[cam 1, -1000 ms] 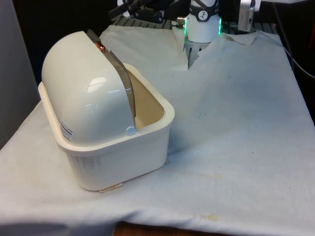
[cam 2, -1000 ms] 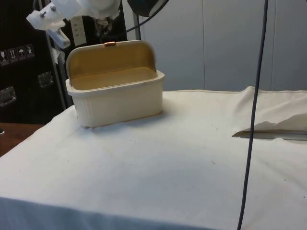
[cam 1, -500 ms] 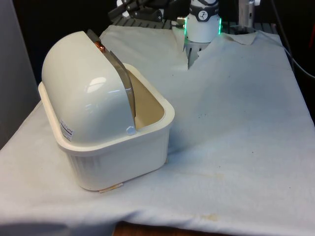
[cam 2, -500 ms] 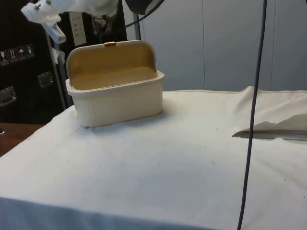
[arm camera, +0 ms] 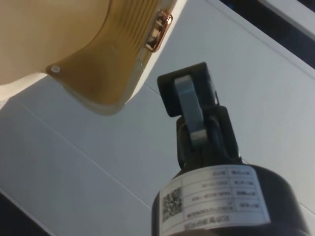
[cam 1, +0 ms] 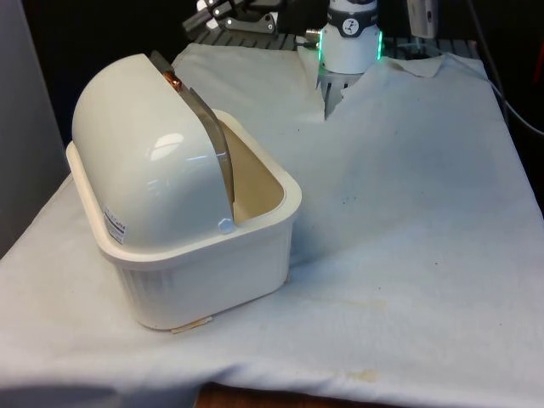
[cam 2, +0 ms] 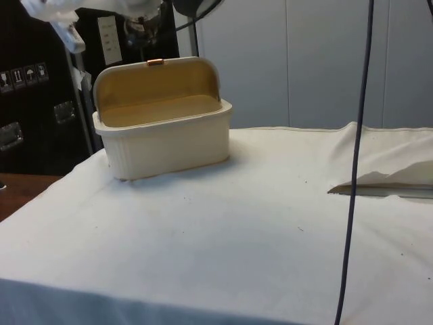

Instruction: Open the lid, then close it.

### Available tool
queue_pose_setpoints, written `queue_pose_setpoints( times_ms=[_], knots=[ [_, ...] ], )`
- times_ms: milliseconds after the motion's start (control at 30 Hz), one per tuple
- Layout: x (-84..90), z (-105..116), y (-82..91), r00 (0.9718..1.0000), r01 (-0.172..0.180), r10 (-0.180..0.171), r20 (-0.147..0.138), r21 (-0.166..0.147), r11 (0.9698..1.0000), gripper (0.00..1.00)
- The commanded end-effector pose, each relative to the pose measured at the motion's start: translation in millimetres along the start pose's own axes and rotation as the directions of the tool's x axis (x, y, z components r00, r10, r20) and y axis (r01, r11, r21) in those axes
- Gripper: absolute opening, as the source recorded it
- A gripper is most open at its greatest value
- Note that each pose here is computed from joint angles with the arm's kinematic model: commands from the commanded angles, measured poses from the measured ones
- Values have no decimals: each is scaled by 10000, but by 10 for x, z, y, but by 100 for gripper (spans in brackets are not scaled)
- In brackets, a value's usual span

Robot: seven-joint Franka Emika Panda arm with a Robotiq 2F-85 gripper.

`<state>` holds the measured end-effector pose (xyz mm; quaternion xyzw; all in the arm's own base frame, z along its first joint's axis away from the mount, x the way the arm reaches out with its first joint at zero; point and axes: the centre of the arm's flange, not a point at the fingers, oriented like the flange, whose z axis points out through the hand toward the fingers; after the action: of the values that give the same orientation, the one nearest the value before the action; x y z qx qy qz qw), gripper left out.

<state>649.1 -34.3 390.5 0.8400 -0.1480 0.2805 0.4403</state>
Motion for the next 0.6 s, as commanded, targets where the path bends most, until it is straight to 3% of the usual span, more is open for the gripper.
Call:
queue_pose_setpoints(
  times_ms=[0, 100, 133, 333, 367, 433, 567],
  knots=[
    [16, 24, -7, 9999, -150, 149, 67, 168, 9997, 0],
    [21, 21, -6, 9998, -215, 214, 52, 99, 9997, 0],
    [40, 46, 0, 9993, -363, 360, 120, 236, 9991, 0],
    [72, 105, 12, 9967, -786, 778, 214, 394, 9961, 0],
    [56, 90, 15, 9976, -671, 667, 169, 244, 9974, 0],
    [86, 134, 26, 9950, -983, 972, 247, 468, 9941, 0],
    [112, 170, 45, 9921, -1227, 1211, 311, 555, 9909, 0]
  ],
)
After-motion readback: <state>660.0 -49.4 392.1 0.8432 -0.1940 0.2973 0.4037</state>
